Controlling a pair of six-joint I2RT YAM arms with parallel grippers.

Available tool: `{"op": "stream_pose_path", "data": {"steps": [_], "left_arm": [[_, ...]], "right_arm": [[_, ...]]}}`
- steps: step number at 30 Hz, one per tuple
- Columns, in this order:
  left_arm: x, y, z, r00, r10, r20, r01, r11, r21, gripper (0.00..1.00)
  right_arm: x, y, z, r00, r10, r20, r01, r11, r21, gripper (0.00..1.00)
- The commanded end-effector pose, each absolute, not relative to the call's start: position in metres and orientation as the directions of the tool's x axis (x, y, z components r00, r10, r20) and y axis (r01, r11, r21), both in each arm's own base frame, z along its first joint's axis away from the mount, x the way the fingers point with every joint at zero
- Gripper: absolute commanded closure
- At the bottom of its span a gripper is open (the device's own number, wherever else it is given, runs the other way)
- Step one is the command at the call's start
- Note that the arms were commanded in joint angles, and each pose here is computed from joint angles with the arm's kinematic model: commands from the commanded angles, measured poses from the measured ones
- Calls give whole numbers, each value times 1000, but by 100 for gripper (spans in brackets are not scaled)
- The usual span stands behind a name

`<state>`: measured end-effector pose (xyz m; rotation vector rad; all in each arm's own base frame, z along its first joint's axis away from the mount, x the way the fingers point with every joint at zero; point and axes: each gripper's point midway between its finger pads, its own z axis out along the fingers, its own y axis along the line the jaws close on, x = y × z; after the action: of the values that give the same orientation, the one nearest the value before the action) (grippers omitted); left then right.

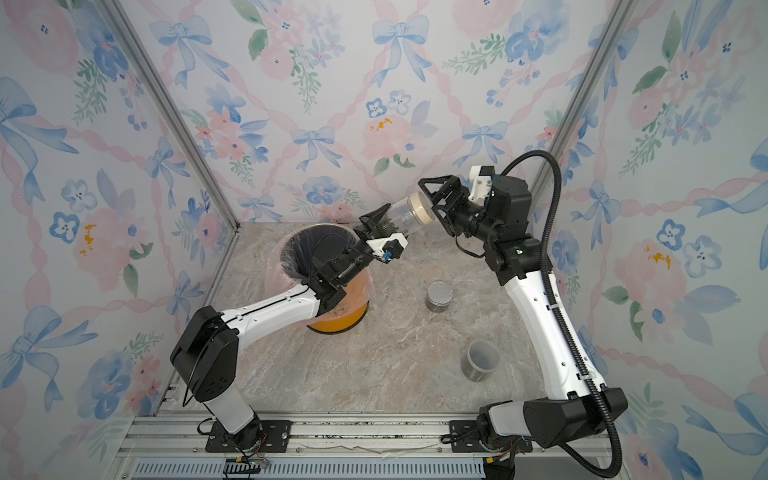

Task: Empty moldy tea leaves from jars
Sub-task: Unscrew the lid from the jar.

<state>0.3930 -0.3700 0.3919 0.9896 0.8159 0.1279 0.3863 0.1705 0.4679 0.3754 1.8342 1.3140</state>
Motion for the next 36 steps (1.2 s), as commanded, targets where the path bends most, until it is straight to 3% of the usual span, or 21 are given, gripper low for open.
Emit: {"op": "stream_pose_path", "data": {"steps": [1,12,36], "left_arm": [[381,-356,455,770,401,-496,130,662,738,78],[379,-357,457,772,399,-496,133,661,739,78],[377,-370,448,773,384,-505,160,652,741,79]], "right_arm": [[391,171,464,-601,655,-458,-209,424,881,4],[394,164,445,-609,620,-495,-145,527,838,3],[403,165,468,-569,673,-473,-201,444,873,3]]}}
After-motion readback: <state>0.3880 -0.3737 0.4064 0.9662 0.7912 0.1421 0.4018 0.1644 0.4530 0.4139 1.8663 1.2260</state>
